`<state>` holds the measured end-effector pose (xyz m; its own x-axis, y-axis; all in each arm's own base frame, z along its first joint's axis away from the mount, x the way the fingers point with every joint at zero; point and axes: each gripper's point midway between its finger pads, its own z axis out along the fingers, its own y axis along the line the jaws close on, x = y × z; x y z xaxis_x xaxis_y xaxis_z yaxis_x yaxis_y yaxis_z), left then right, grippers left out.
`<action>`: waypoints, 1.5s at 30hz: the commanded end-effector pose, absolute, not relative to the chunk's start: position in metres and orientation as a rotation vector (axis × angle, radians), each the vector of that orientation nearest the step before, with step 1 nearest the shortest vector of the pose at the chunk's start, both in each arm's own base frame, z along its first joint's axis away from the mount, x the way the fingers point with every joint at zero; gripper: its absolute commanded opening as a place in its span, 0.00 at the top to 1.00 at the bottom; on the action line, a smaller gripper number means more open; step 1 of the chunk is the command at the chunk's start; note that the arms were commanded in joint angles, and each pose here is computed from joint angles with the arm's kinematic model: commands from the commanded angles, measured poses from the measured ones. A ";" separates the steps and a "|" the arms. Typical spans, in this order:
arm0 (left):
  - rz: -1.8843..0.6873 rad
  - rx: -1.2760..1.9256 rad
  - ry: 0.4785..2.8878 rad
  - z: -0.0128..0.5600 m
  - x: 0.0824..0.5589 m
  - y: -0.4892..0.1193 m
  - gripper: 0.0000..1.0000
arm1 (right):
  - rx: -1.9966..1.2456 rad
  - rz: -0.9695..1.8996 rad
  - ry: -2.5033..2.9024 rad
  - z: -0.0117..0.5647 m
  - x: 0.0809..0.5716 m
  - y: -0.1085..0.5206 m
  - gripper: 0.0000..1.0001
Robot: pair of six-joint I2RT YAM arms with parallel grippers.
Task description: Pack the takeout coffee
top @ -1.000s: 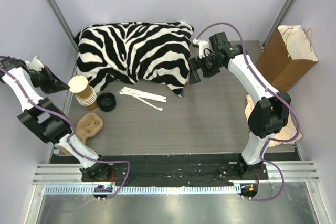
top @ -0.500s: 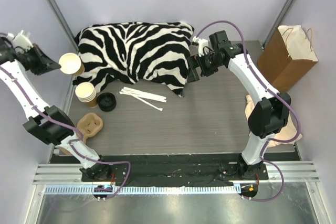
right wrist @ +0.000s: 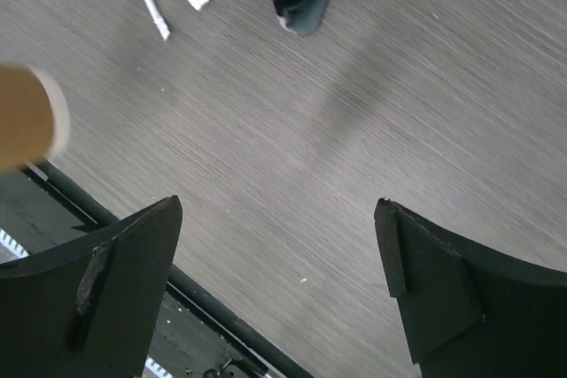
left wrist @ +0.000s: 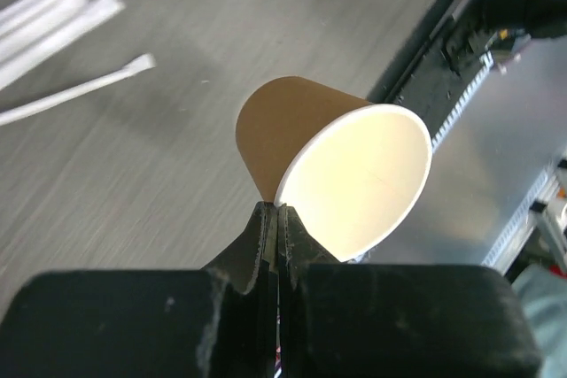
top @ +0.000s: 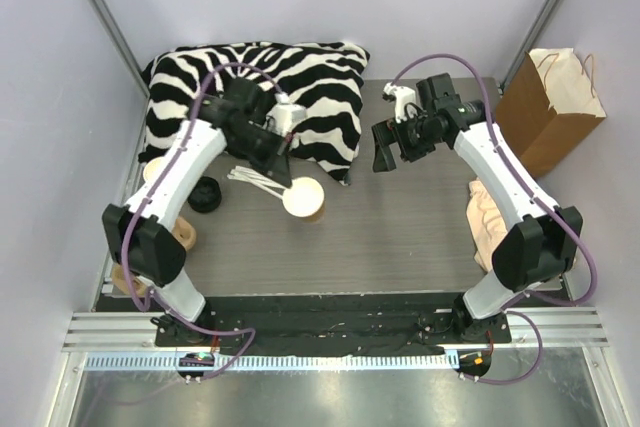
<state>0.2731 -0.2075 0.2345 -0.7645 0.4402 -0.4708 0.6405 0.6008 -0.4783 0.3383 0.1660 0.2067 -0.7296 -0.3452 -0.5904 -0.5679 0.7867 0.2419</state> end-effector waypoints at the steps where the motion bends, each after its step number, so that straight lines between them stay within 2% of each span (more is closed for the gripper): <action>1: -1.042 1.037 2.458 0.217 0.260 -0.263 1.00 | -0.581 0.506 2.427 0.216 0.337 0.137 0.00; 8: -1.021 0.995 2.545 0.166 0.274 -0.304 1.00 | -0.489 0.513 2.476 0.209 0.326 0.112 0.00; 18: -0.862 0.895 2.658 0.126 0.300 -0.302 1.00 | -0.491 0.539 2.494 0.201 0.328 0.116 0.00; 24: -0.866 0.886 2.658 0.118 0.301 -0.304 0.99 | -0.495 0.540 2.494 0.201 0.328 0.116 0.00; 25: -0.878 0.892 2.644 0.121 0.301 -0.306 0.94 | -0.495 0.540 2.494 0.201 0.328 0.116 0.00; 26: -0.881 0.889 2.637 0.123 0.301 -0.305 0.83 | -0.499 0.538 2.492 0.202 0.328 0.116 0.00; 28: -0.877 0.892 2.630 0.126 0.301 -0.305 0.68 | -0.497 0.538 2.491 0.203 0.328 0.116 0.00; 29: -0.872 0.893 2.622 0.131 0.301 -0.304 0.54 | -0.497 0.538 2.491 0.204 0.329 0.116 0.00; 30: -0.872 0.899 2.604 0.138 0.304 -0.304 0.47 | -0.500 0.539 2.487 0.205 0.329 0.116 0.00; 32: -0.884 0.906 2.595 0.153 0.302 -0.298 0.22 | -0.502 0.538 2.485 0.207 0.328 0.116 0.00; 34: -0.891 0.890 2.568 0.174 0.305 -0.291 0.04 | -0.504 0.536 2.476 0.209 0.328 0.116 0.00; 35: -0.896 0.860 2.548 0.185 0.313 -0.282 0.00 | -0.505 0.536 2.475 0.210 0.328 0.116 0.00; 42: -0.776 0.608 2.360 0.283 0.338 -0.193 0.00 | -0.509 0.526 2.450 0.218 0.328 0.115 0.00; 45: -0.688 0.413 2.339 0.294 0.344 -0.143 0.00 | -0.518 0.519 2.443 0.220 0.328 0.114 0.00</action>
<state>0.3542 -0.1952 0.2474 -0.7772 0.2305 -0.5856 0.5276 0.7459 -0.4066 0.3242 0.1120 0.1913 -0.8095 -0.2388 -0.5364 -0.4332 0.8595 0.2711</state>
